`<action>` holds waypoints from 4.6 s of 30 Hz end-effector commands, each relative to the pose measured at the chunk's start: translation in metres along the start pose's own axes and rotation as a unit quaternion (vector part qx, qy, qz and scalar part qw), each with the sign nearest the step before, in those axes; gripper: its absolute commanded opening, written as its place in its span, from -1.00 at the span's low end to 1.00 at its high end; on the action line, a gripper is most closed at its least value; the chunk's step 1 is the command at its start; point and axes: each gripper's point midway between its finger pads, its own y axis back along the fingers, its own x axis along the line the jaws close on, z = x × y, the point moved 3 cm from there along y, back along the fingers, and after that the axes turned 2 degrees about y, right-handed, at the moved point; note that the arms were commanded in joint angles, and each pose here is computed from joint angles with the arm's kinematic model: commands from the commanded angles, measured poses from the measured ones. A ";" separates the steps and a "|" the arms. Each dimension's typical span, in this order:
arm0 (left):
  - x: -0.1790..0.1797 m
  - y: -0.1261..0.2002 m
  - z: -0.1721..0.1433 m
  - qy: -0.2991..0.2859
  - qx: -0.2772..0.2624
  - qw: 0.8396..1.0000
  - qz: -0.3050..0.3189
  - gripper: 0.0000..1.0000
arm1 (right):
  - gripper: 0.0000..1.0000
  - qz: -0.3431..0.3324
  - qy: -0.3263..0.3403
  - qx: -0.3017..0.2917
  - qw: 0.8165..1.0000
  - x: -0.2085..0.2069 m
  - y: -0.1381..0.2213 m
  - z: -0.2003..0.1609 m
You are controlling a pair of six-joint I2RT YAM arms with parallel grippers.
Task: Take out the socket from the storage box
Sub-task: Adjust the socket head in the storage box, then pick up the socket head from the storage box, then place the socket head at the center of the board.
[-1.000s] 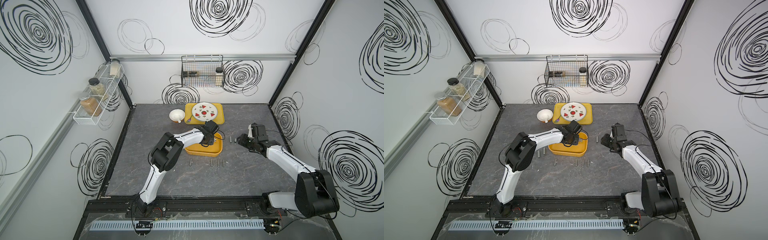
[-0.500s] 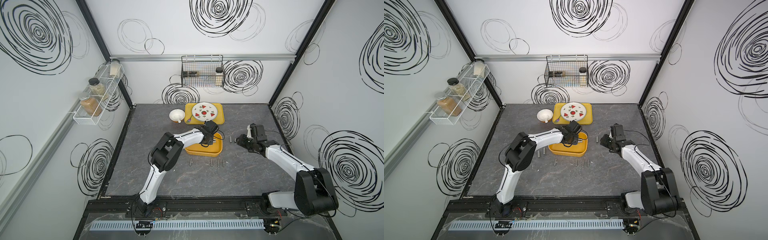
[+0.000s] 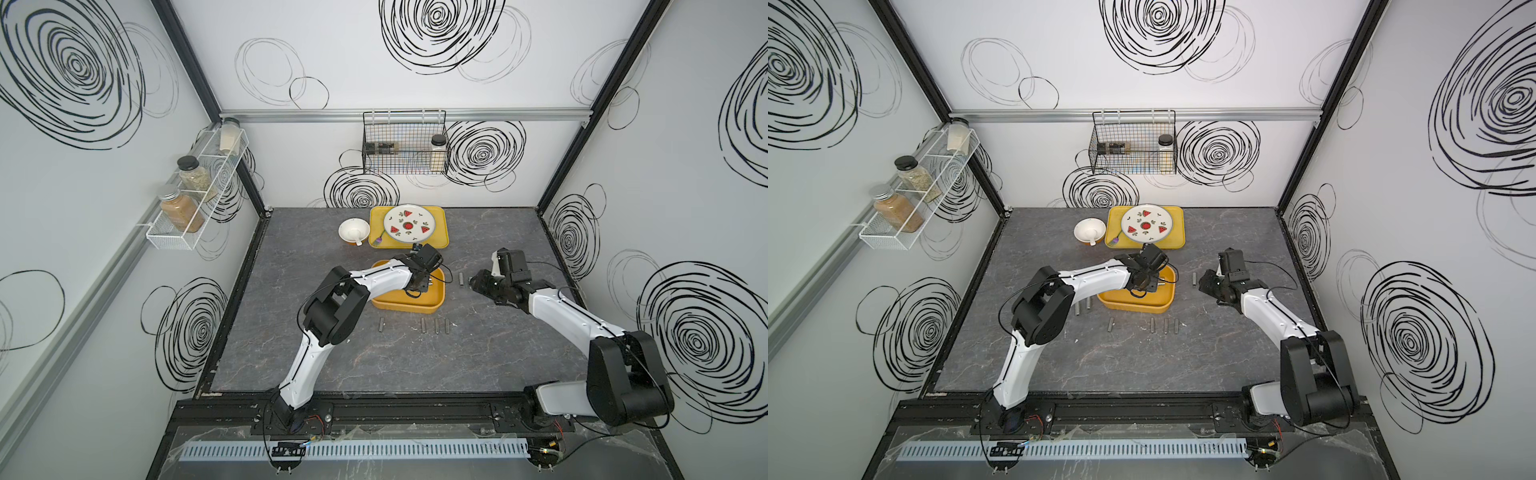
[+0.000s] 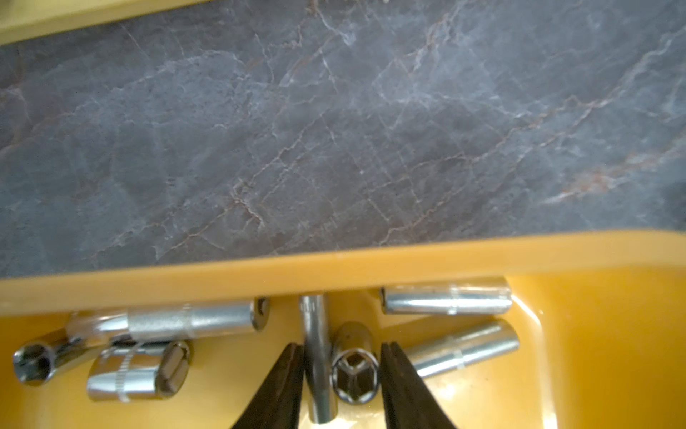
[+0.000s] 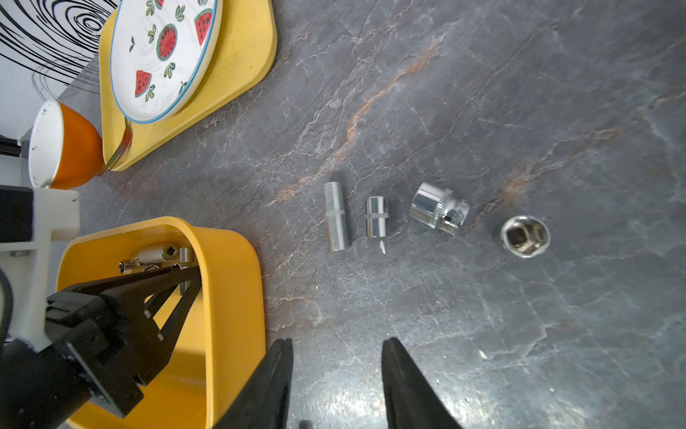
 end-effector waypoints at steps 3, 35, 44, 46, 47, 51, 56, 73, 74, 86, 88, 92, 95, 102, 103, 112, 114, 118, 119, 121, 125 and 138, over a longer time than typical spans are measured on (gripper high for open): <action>-0.003 0.028 0.023 0.001 -0.034 0.999 -0.002 -0.16 | -0.11 0.010 0.007 -0.009 1.000 0.008 0.000 0.008; -0.011 0.008 0.019 -0.002 -0.019 1.000 -0.014 -0.23 | -0.12 0.008 0.011 -0.005 1.000 0.009 -0.003 0.007; -0.012 0.001 0.016 -0.005 -0.011 1.000 -0.016 -0.28 | -0.15 0.011 0.013 -0.002 1.000 0.011 -0.003 0.006; -0.012 0.001 0.016 -0.005 -0.010 1.000 -0.015 -0.32 | -0.16 0.009 0.013 -0.001 1.000 0.011 -0.004 0.005; -0.012 0.001 0.016 -0.005 -0.010 1.000 -0.015 -0.33 | -0.16 0.009 0.013 0.000 1.000 0.010 -0.004 0.005; -0.011 0.000 0.017 -0.004 -0.011 1.000 -0.014 -0.40 | -0.16 0.009 0.013 0.002 1.000 0.010 -0.005 0.005; -0.008 0.000 0.019 -0.003 -0.013 1.000 -0.012 -0.59 | -0.16 0.007 0.013 0.004 1.000 0.010 -0.006 0.004; 0.005 0.074 0.033 0.019 -0.062 0.998 -0.026 -0.68 | -0.17 0.016 0.013 0.001 1.000 0.013 -0.003 0.005; 0.011 0.081 0.032 0.022 -0.067 0.997 -0.025 -0.68 | -0.17 0.016 0.014 0.001 1.000 0.013 -0.003 0.005; 0.153 0.141 -0.020 0.180 -0.130 0.974 0.036 -0.67 | -0.17 0.019 0.015 0.003 1.000 0.015 -0.004 0.004; 0.181 0.147 -0.035 0.216 -0.148 0.963 0.055 -0.67 | -0.17 0.018 0.014 0.004 1.000 0.016 -0.005 0.003; 0.211 0.141 -0.061 0.253 -0.148 0.953 0.076 -0.65 | -0.16 0.019 0.016 0.006 1.000 0.017 -0.006 0.002; 0.225 0.122 -0.079 0.266 -0.110 0.951 0.109 -0.66 | -0.17 0.017 0.019 0.008 1.000 0.017 -0.005 0.002; 0.234 0.088 -0.099 0.274 -0.065 0.954 0.107 -0.70 | -0.17 0.016 0.021 0.005 1.000 0.018 -0.003 0.003; 0.233 0.088 -0.099 0.273 -0.066 0.955 0.100 -0.70 | -0.17 0.016 0.020 0.005 1.000 0.018 -0.003 0.003; 0.230 0.074 -0.112 0.264 -0.036 0.959 0.101 -0.61 | -0.17 0.016 0.020 0.008 1.000 0.018 -0.005 0.003; 0.230 0.072 -0.113 0.262 -0.035 0.959 0.101 -0.57 | -0.17 0.016 0.020 0.008 1.000 0.018 -0.005 0.003; 0.228 0.070 -0.115 0.258 -0.029 0.960 0.102 -0.54 | -0.17 0.017 0.020 0.009 1.000 0.018 -0.005 0.002; 0.228 0.070 -0.115 0.257 -0.029 0.961 0.101 -0.53 | -0.17 0.017 0.020 0.009 1.000 0.018 -0.005 0.002; 0.228 0.070 -0.115 0.257 -0.029 0.961 0.101 -0.49 | -0.17 0.017 0.020 0.010 1.000 0.018 -0.005 0.002; 0.227 0.071 -0.114 0.256 -0.030 0.961 0.101 -0.31 | -0.16 0.018 0.023 0.008 1.000 0.019 -0.005 0.002; 0.185 0.143 -0.070 0.231 -0.102 0.967 0.029 0.02 | -0.18 0.047 0.065 -0.036 0.996 0.049 0.018 0.020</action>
